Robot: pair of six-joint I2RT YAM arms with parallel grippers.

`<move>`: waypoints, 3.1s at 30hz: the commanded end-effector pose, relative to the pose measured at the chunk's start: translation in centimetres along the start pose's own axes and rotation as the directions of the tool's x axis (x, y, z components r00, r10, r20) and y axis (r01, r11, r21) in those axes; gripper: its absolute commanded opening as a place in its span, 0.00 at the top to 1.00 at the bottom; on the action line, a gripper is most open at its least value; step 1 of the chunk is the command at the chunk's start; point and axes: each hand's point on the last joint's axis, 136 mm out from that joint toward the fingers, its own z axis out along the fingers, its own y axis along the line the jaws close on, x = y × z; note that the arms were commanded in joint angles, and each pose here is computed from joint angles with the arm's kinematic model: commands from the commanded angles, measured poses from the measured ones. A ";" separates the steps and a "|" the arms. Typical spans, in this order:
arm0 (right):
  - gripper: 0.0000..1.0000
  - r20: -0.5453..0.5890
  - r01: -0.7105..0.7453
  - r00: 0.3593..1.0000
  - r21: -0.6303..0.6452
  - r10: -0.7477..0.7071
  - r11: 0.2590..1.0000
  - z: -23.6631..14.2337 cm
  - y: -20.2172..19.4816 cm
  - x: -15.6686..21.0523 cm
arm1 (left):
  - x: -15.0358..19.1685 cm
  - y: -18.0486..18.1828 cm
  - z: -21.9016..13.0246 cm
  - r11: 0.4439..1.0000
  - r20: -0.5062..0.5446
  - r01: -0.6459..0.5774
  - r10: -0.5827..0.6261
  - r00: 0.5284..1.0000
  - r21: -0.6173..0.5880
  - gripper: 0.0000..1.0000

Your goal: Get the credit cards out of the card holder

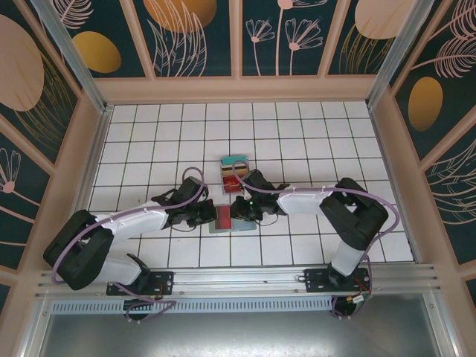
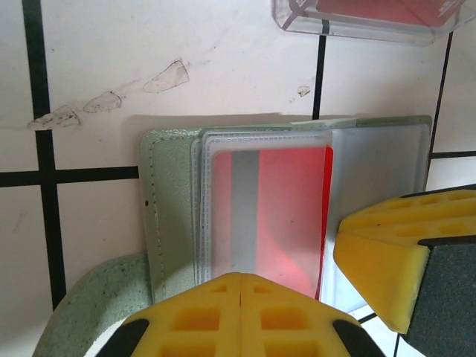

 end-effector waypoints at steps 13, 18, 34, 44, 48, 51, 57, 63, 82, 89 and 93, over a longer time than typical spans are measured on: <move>0.81 0.019 -0.010 1.000 0.036 0.010 0.999 -0.5 -1.3 0.0 | 1.4 1.0 1.4 0.999 -0.065 -0.016 0.014 0.998 -0.041 0.94; 0.81 0.008 -0.011 1.000 0.029 0.010 1.000 -0.2 -1.3 0.2 | 1.6 0.7 1.7 0.999 -0.073 -0.023 0.020 0.997 -0.038 0.94; 0.84 -0.030 -0.006 1.000 -0.037 0.005 0.999 0.4 -0.3 0.6 | 1.7 1.1 1.8 0.998 -0.075 -0.018 0.013 0.997 -0.062 0.96; 0.83 -0.048 -0.009 0.999 -0.047 0.007 0.999 0.9 -0.2 0.8 | 1.8 1.1 1.9 0.998 -0.077 -0.018 0.014 0.997 -0.057 0.97; 0.99 -0.048 -0.005 0.999 -0.052 0.002 0.999 0.8 -0.1 0.8 | 1.8 1.1 1.9 0.998 -0.077 -0.018 0.014 0.997 -0.057 0.98; 1.00 -0.032 -0.004 0.999 -0.040 0.003 0.999 0.3 -0.2 0.7 | 1.8 1.3 1.8 0.997 -0.075 -0.017 0.012 0.997 -0.070 1.00; 1.00 -0.006 -0.029 1.000 -0.015 0.029 0.999 -0.6 -1.6 0.4 | 1.9 2.9 1.9 0.989 -0.075 -0.009 -0.002 0.997 -0.146 1.00; 1.00 0.003 -0.048 0.999 -0.003 0.048 0.999 -1.1 -2.7 0.4 | 2.0 3.6 1.6 0.984 -0.069 -0.009 -0.003 0.998 -0.178 1.00; 0.84 0.011 0.017 1.000 -0.074 -0.016 0.997 -1.0 0.4 -0.5 | 1.8 2.5 1.6 0.991 -0.067 -0.011 0.002 0.998 -0.132 1.00; 0.82 -0.014 0.014 1.000 -0.076 -0.015 0.997 -0.2 0.3 -0.1 | 1.8 2.4 1.6 0.992 -0.069 -0.009 0.000 0.998 -0.129 1.00; 0.79 -0.035 0.012 0.999 -0.078 -0.015 0.997 0.3 0.1 0.3 | 1.8 2.4 1.7 0.992 -0.070 -0.008 -0.001 0.998 -0.128 1.00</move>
